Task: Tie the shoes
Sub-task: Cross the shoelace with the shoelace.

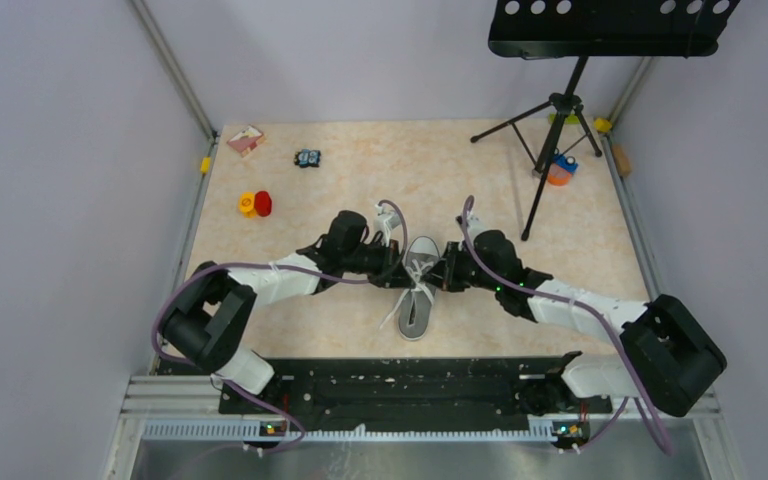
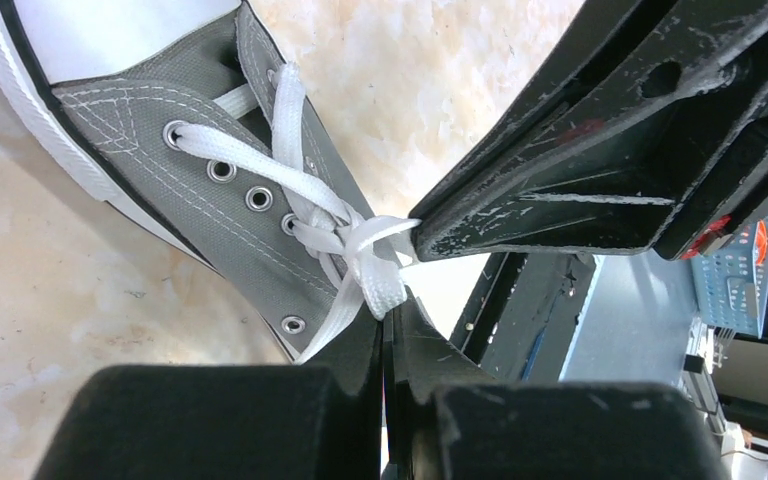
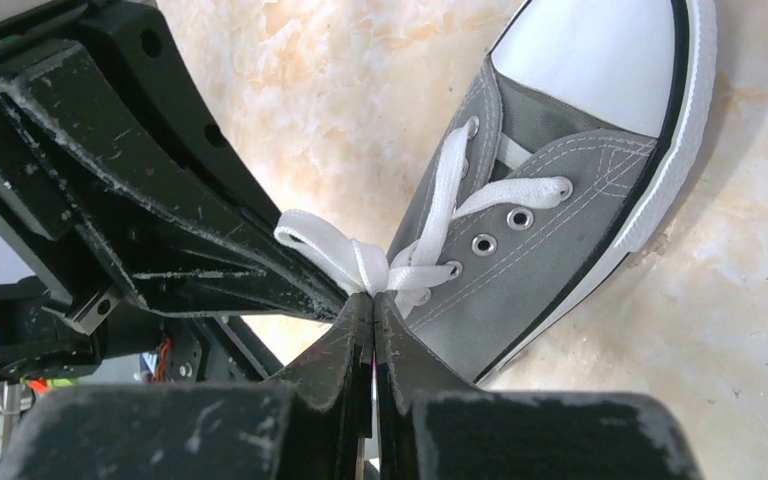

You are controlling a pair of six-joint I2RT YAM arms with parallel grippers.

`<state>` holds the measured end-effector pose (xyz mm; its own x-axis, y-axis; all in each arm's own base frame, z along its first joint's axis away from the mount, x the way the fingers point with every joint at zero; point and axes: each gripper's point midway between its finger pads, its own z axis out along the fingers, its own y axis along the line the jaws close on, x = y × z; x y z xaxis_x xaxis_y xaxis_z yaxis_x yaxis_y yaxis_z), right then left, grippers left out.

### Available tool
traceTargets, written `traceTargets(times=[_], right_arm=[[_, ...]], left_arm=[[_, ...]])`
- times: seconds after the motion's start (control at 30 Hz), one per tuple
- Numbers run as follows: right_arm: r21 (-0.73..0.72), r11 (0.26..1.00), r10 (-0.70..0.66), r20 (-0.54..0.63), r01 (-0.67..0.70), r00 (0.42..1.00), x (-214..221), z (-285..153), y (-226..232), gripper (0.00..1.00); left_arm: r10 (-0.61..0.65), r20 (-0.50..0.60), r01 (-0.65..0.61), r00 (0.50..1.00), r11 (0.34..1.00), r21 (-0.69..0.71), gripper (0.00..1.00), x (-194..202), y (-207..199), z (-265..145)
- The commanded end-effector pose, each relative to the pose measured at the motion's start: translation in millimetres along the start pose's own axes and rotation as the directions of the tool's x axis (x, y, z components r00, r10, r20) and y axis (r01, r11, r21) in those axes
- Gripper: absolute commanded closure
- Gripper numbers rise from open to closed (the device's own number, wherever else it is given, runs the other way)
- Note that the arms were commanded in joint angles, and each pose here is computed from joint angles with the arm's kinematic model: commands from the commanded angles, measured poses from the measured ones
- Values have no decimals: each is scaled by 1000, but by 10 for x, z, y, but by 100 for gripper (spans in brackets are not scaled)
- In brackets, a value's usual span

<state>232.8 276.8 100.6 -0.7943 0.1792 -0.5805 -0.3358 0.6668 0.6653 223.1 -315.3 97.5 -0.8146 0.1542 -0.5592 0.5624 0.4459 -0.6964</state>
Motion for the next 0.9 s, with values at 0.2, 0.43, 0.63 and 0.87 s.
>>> traceTargets(times=[0.2, 0.43, 0.63, 0.87], right_arm=[[-69, 997, -45, 14, 45, 999, -6, -136, 145, 100], [-106, 992, -65, -2, 65, 998, 27, -112, 268, 100], [-128, 989, -75, -5, 74, 997, 14, -85, 360, 100], [-143, 987, -79, -73, 68, 994, 155, 29, 377, 100]], left_arm=[[19, 98, -20, 995, 1000, 8, 100, -316, -163, -43], [8, 90, -9, 996, 1000, 15, 100, -302, -182, 16], [3, 76, -4, 997, 1000, 13, 100, -253, -177, 60], [6, 75, -8, 997, 1000, 29, 100, -250, -194, 73]])
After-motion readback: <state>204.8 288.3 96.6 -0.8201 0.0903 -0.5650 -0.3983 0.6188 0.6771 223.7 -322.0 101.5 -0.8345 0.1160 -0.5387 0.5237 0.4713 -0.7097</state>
